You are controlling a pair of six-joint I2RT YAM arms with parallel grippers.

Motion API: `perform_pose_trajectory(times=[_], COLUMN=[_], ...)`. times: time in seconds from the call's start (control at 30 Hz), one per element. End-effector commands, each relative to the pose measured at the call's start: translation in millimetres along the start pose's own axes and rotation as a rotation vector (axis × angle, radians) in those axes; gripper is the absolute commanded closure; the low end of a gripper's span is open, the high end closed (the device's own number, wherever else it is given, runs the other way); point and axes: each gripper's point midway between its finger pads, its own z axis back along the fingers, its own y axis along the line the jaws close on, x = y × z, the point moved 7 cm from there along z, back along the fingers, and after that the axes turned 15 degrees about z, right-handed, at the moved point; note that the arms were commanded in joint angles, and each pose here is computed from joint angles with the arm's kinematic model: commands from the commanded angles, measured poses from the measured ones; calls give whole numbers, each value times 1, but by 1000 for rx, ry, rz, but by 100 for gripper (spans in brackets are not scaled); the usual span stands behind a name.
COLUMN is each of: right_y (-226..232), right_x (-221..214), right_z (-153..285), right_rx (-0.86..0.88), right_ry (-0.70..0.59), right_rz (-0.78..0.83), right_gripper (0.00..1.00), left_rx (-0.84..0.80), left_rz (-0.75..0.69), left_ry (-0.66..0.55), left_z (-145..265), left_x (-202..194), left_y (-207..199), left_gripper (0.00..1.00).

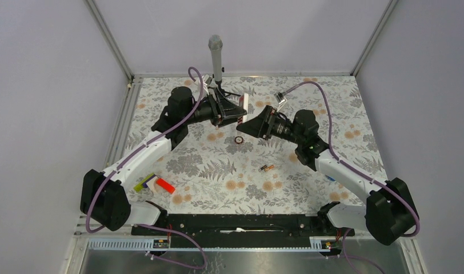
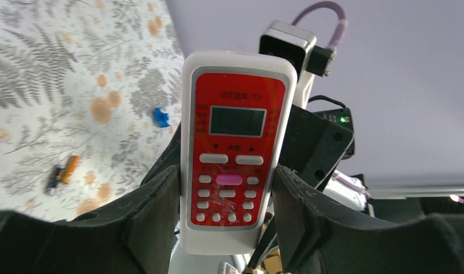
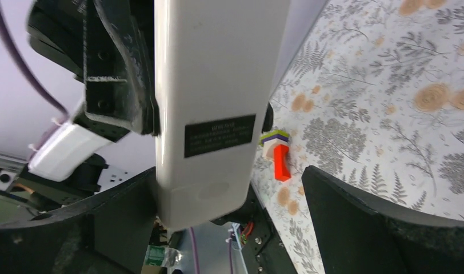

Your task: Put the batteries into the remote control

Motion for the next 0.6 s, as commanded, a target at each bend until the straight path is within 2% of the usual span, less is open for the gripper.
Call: perform_pose_trajectory(times=[0.0, 0.07, 0.17, 0.2, 0.3, 0.33, 0.4, 0.47, 0.57], right_y=[36, 44, 51, 50, 45, 42, 32, 18, 5], right_x=[29, 34, 38, 38, 37, 37, 33, 30, 26], right_z=[-5, -5, -2, -2, -4, -5, -8, -10, -10], right_rx=[173, 216, 241, 233, 188, 165, 76, -49, -202], right_ry=[-50, -57, -65, -64, -50, -39, 8, 56, 114], right_rz=[22, 14, 17, 20, 52, 73, 148, 316, 468], right_gripper=[3, 9, 36, 46, 67, 70, 72, 72, 69], left_rx=[-242, -251, -257, -257, -240, -222, -109, 27, 164], left_rz=[-21, -27, -32, -36, -52, -63, -92, -138, -124], left_ry=[54, 52, 41, 37, 17, 5, -54, -121, -178], left_z=[11, 11, 12, 12, 12, 12, 11, 12, 12], left_x=[-7, -7, -7, -6, -5, -4, 2, 11, 21], left_y=[-39, -41, -42, -42, -40, -39, -33, -25, -19], left_gripper=[57, 56, 51, 45, 19, 12, 5, 2, 2])
